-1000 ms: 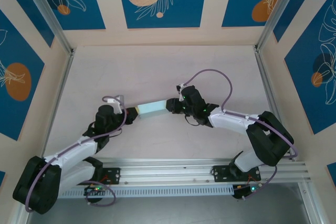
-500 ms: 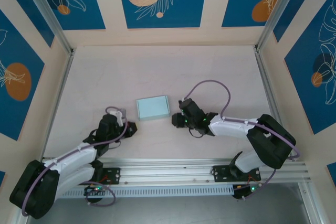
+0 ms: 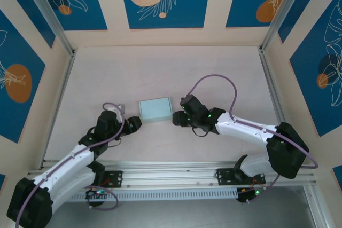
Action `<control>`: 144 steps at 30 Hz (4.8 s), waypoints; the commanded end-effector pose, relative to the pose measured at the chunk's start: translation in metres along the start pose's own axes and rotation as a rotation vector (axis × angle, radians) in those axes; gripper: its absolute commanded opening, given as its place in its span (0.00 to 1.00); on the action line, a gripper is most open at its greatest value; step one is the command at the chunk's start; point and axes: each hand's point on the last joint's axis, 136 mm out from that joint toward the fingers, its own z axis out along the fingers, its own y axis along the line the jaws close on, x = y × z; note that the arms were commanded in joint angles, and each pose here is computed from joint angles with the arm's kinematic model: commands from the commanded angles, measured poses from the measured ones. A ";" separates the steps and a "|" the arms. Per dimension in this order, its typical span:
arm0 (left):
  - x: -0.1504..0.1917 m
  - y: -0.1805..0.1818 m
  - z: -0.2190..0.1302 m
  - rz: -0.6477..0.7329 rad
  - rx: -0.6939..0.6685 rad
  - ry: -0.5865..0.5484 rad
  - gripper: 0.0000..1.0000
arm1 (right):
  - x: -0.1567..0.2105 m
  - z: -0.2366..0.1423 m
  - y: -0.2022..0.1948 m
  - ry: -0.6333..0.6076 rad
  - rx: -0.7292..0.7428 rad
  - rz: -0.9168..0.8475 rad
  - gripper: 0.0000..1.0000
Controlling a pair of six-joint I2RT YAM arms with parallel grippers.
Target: Fold the paper box
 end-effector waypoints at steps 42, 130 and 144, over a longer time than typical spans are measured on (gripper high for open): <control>-0.127 0.003 0.010 0.203 -0.231 -0.267 1.00 | -0.112 -0.035 -0.090 -0.162 0.254 -0.010 0.92; -0.168 0.125 0.028 0.650 -0.481 -0.434 1.00 | -0.138 -0.026 -0.244 -0.679 0.304 -0.152 1.00; -0.168 0.125 0.028 0.650 -0.481 -0.432 1.00 | -0.137 -0.024 -0.239 -0.660 0.248 -0.172 1.00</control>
